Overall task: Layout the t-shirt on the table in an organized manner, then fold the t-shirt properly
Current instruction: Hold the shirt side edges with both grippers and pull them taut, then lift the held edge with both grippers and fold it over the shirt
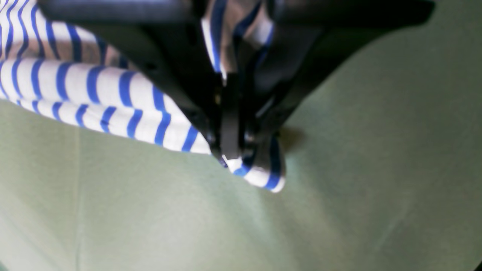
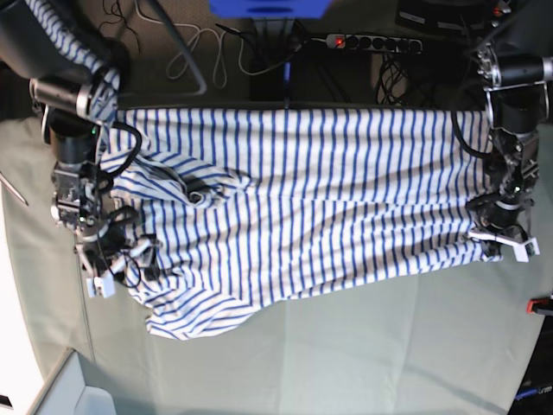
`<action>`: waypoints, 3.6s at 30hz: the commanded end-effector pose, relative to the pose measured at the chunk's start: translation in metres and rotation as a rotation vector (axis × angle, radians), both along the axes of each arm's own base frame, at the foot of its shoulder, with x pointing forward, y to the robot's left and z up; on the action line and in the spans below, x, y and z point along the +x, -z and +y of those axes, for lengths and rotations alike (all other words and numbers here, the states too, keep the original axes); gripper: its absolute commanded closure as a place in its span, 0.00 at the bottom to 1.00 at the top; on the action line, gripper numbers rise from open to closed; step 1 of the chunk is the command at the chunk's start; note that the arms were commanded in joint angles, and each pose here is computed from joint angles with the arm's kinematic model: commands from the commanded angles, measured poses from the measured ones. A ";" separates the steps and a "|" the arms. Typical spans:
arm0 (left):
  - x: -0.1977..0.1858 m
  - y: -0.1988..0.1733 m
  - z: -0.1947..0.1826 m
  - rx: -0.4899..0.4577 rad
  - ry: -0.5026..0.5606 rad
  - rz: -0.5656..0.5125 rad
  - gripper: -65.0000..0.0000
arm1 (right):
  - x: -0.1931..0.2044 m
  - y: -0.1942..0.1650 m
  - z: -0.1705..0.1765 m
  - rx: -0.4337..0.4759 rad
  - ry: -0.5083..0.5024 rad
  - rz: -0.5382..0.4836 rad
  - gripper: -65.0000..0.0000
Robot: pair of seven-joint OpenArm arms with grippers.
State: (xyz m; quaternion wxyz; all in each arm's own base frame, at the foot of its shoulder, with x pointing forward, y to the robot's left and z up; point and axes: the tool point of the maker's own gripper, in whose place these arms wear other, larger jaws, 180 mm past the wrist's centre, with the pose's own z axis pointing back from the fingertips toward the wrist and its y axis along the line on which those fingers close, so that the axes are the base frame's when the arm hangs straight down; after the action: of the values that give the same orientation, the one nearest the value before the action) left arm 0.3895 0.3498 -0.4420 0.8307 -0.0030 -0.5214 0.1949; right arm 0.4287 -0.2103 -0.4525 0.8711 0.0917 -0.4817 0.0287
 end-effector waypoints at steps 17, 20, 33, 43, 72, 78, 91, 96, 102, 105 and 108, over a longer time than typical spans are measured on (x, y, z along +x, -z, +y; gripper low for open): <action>0.013 -0.022 0.011 0.024 -0.010 -0.063 1.00 | 0.042 -0.031 0.006 0.049 0.009 -0.057 0.33; 0.013 -0.022 0.011 0.024 -0.010 -0.063 1.00 | 0.042 -0.032 0.007 0.048 0.007 -0.058 0.51; 0.016 -0.025 0.011 0.024 -0.010 -0.070 1.00 | 0.051 -0.048 -0.018 -0.016 0.077 -0.109 1.00; 0.026 -0.036 0.010 0.025 -0.006 -0.098 1.00 | 0.010 -0.095 0.003 -0.106 -0.064 -0.314 1.00; -0.021 -0.102 0.020 -0.092 -0.081 -0.103 1.00 | -0.144 -0.103 -0.011 0.015 0.050 -0.397 1.00; -0.076 -0.094 0.009 -0.099 -0.111 -0.029 1.00 | -0.166 -0.095 -0.014 0.028 0.066 -0.403 1.00; -0.150 -0.074 0.046 -0.076 -0.253 0.050 1.00 | -0.202 -0.082 -0.018 0.046 0.093 -0.398 1.00; -0.166 -0.065 0.045 -0.073 -0.260 0.087 1.00 | -0.217 -0.057 -0.026 0.076 0.144 -0.362 1.00; -0.198 -0.039 0.030 -0.102 -0.264 0.169 1.00 | -0.230 -0.039 -0.038 0.084 0.178 -0.336 1.00; -0.207 -0.032 0.029 -0.114 -0.277 0.186 1.00 | -0.233 -0.034 -0.043 0.078 0.179 -0.317 1.00; -0.207 -0.031 0.025 -0.151 -0.278 0.168 1.00 | -0.234 -0.032 -0.042 0.080 0.178 -0.312 1.00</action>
State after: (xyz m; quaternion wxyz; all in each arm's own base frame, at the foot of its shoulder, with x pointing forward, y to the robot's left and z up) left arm 0.1783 0.3663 -0.4224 0.8402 0.0143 -0.4115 0.3530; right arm 0.1905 -0.2450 -0.4330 0.7973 0.0808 -0.5960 -0.0511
